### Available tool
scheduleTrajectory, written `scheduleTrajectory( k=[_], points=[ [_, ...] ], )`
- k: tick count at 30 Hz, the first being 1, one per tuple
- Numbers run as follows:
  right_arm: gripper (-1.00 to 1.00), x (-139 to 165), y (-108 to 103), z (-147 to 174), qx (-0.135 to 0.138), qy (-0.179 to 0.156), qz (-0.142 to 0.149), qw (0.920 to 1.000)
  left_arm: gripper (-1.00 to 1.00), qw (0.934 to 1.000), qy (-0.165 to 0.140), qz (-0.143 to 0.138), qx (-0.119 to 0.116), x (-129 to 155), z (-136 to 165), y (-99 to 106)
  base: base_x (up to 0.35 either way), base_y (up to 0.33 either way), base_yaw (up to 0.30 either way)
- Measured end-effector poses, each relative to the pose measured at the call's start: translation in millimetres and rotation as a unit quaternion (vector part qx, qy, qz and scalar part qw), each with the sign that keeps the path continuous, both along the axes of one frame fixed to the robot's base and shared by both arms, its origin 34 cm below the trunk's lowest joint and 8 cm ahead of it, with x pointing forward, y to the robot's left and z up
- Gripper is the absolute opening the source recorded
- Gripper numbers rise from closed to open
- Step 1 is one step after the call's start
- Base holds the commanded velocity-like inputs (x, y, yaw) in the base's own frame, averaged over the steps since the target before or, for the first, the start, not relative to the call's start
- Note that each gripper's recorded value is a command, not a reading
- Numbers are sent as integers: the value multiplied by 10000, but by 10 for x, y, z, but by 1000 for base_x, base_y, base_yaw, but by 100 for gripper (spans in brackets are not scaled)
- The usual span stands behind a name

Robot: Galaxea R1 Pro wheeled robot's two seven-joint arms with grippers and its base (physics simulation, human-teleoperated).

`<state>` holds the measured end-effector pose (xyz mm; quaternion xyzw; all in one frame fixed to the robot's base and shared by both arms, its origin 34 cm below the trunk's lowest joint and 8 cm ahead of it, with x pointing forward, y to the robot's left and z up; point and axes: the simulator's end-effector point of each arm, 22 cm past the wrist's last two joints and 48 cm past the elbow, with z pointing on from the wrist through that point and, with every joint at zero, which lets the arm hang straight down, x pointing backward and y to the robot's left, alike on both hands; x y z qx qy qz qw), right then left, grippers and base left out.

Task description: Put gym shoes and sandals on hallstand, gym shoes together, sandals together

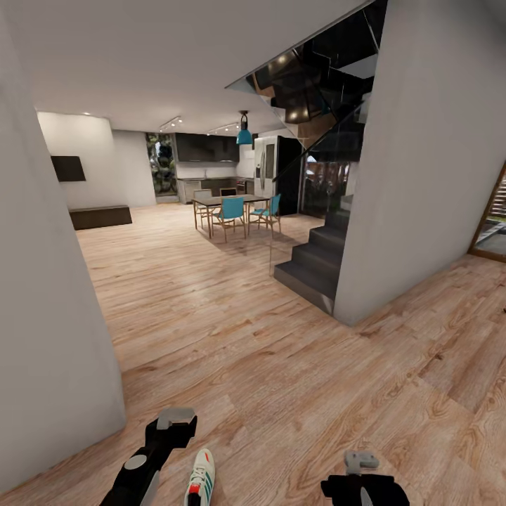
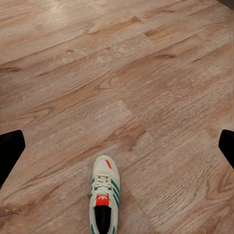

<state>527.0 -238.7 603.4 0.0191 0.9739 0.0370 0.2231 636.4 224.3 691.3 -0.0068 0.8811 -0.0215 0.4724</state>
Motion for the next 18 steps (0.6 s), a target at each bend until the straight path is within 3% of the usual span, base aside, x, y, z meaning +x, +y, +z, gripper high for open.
scheduleTrajectory(
  k=[4,13,18],
  points=[
    [100,221,5,252,4,-343,6,9994,100,10000,1,-6,1,59,38,-4,0,0,0],
    [100,370,15,454,4,-584,34,9983,100,9998,183,-22,5,-21,-113,-11,0,0,0],
    [100,384,18,414,4,-601,37,9982,100,9997,248,-25,5,-49,-224,-14,0,0,0]
  ],
)
